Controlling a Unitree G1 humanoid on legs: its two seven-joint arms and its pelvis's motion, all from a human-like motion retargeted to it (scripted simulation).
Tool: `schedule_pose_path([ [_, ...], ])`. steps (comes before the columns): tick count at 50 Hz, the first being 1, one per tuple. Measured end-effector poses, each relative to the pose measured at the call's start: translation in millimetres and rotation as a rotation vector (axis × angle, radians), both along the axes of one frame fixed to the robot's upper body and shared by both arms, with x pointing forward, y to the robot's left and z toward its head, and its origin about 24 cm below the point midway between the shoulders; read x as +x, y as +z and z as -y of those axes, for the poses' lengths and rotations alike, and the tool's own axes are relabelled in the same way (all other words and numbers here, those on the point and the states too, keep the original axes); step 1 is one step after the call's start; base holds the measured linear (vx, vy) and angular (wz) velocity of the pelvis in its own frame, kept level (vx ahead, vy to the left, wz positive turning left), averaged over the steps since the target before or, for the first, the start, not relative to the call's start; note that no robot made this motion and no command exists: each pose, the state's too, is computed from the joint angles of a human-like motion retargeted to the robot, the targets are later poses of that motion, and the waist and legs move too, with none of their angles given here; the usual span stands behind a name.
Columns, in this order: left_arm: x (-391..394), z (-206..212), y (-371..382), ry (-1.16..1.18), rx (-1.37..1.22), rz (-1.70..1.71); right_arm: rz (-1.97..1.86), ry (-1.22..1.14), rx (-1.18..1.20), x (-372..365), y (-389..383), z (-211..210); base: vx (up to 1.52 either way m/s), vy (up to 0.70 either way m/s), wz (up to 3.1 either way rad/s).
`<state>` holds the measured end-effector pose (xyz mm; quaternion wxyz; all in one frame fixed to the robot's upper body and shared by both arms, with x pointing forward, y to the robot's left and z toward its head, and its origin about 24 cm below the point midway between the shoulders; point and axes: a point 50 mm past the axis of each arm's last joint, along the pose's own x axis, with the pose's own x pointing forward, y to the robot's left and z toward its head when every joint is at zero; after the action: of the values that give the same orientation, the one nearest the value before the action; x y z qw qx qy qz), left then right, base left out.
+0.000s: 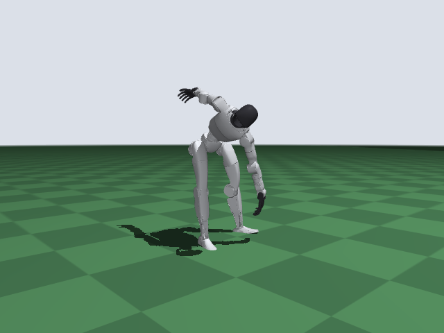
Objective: In place motions
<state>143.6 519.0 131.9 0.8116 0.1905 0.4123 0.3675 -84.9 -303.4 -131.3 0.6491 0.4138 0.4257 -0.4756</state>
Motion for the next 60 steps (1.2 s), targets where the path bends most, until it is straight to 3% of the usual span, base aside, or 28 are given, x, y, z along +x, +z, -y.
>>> schedule_pose_path([
  [5,26,8,9,-0.136,0.032,-0.118,-0.047,-0.201,-0.216,36,5,33,0.17,0.30,-0.38],
  [8,45,15,10,-0.205,0.136,-0.215,0.007,-0.190,-0.254,56,7,40,0.06,-0.01,-0.09],
  [12,42,15,-1,-0.182,0.173,-0.222,0.047,-0.074,-0.322,79,15,56,0.07,0.03,0.10],
  [17,-1,19,-55,-0.074,-0.103,-0.130,0.060,0.097,-0.476,118,36,84,0.06,0.15,0.31],
  [23,-96,34,-123,0.093,-0.362,-0.178,0.104,0.571,-0.564,197,67,105,-0.04,0.12,0.67],
  [27,-150,47,-143,0.154,-0.440,-0.236,-0.064,0.859,-0.660,214,86,119,-0.14,0.14,1.12],
  [32,-217,72,-164,0.416,-0.541,-0.113,-0.335,0.995,-0.760,208,101,138,-0.08,-0.05,1.29],
  [36,-250,95,-177,0.523,-0.612,-0.115,-0.400,0.971,-0.788,196,119,157,-0.05,0.01,1.40],
  [43,-190,120,-216,0.365,-0.691,-0.099,-0.414,0.628,-0.848,144,168,202,-0.14,-0.38,1.46],
  [50,-135,149,-238,0.528,-0.824,0.199,-0.205,0.548,-0.855,177,204,212,0.05,-0.71,0.40],
  [55,-110,181,-258,0.817,-0.876,0.592,-0.035,0.780,-0.790,225,220,201,0.17,-0.30,0.24],
  [60,-115,186,-263,0.923,-0.745,0.600,-0.039,0.982,-0.796,262,208,180,0.18,-0.08,0.21],
])
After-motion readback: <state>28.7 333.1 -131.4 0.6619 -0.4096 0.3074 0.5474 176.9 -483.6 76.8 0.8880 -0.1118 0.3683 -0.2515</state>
